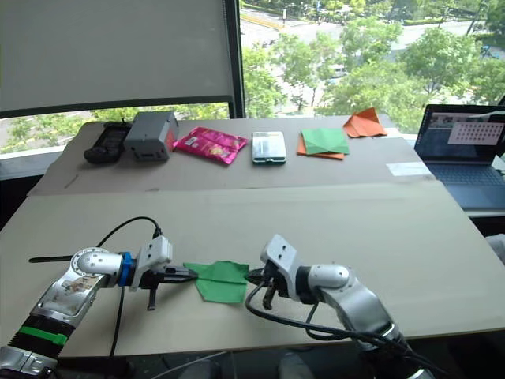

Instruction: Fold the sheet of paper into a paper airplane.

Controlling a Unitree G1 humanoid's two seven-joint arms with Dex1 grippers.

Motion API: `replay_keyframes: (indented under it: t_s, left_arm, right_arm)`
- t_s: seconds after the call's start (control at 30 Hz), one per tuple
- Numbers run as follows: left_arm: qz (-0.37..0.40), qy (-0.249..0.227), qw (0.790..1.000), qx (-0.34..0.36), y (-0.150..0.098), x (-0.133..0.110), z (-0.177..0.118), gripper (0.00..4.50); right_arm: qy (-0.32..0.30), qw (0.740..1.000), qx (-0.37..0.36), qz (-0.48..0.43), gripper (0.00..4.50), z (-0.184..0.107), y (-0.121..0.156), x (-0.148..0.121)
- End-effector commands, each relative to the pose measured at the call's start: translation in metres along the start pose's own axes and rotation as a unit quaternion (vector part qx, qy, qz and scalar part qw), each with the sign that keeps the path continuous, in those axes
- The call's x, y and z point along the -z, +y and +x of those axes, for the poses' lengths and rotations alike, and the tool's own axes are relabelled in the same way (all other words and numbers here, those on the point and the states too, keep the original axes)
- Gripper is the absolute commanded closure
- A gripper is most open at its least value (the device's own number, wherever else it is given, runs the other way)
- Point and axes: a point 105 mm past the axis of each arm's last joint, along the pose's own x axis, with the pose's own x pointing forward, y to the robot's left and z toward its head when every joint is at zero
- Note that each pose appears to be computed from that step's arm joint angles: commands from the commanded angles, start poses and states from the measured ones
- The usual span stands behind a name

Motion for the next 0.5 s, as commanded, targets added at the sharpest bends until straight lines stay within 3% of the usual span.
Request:
replay_keyframes:
  t_s: [0.03, 0.13, 0.5]
  left_arm:
    - [-0.015, 0.025, 1.0, 0.007, -0.003, 0.012, 0.002, 4.5]
    - [-0.014, 0.025, 1.0, 0.007, -0.003, 0.012, 0.001, 4.5]
    - [-0.009, 0.021, 1.0, 0.006, -0.002, 0.008, 0.001, 4.5]
  right_arm:
    - [-0.06, 0.998, -0.023, -0.022, 4.47, -0.004, 0.009, -0.026]
    - [-0.064, 0.998, -0.012, -0.028, 4.47, 0.006, 0.007, -0.029]
    - [0.043, 0.998, 0.039, -0.035, 4.47, 0.035, -0.011, 0.024]
